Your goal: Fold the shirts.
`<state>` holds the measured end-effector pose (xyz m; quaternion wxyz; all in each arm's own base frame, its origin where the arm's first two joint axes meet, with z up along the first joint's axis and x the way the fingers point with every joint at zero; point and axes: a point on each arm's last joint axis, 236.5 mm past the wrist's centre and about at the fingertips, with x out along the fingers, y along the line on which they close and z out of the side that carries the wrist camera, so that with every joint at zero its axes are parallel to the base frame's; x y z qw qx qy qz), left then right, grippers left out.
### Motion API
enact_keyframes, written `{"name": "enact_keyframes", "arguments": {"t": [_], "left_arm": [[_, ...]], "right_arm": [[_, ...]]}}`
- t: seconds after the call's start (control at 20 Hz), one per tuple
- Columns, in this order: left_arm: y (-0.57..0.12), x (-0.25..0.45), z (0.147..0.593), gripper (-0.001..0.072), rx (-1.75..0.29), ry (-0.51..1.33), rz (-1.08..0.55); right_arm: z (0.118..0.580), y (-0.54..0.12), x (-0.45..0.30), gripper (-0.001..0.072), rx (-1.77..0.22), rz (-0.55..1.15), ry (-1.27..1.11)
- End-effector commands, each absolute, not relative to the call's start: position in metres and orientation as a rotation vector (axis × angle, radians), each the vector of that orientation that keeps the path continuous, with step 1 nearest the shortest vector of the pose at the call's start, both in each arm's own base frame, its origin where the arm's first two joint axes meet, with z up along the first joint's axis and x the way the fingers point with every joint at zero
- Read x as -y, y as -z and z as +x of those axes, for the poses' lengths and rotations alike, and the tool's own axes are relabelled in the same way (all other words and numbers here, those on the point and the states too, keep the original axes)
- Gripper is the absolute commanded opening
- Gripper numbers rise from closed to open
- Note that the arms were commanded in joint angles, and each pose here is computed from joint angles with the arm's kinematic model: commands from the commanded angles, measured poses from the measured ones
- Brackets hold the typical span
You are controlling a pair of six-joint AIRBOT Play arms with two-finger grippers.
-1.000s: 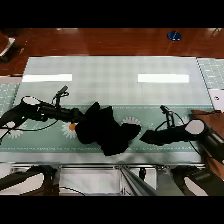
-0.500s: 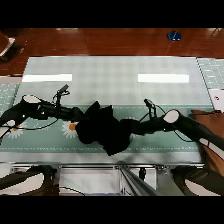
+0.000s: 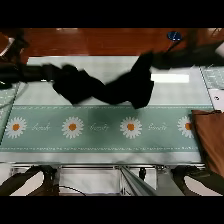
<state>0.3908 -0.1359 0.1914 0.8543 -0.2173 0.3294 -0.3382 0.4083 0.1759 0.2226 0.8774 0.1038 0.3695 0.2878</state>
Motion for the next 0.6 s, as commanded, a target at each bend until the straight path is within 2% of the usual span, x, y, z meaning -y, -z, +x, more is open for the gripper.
{"name": "enact_keyframes", "arguments": {"t": [0.0, 0.15, 0.25, 0.4, 0.55], "left_arm": [[-0.350, 0.103, 0.378, 0.0017, -0.275, 0.615, -0.316], [-0.423, 0.096, 0.323, 0.0017, -0.089, 0.569, -0.195], [-0.435, 0.085, 0.289, 0.0017, -0.046, 0.475, -0.077], [-0.420, 0.064, 0.244, 0.0017, -0.106, 0.306, 0.048], [-0.371, 0.067, 0.216, 0.0017, -0.244, 0.290, 0.045]], "right_arm": [[0.376, -0.371, -0.128, 0.0025, -0.479, 0.048, -0.503], [0.313, -0.449, -0.106, 0.0025, -0.276, -0.033, -0.434], [0.271, -0.470, -0.082, 0.0025, -0.210, -0.071, -0.346], [0.219, -0.480, -0.048, 0.0025, -0.175, -0.106, -0.219], [0.194, -0.461, -0.023, 0.0025, -0.239, -0.065, -0.119]]}}
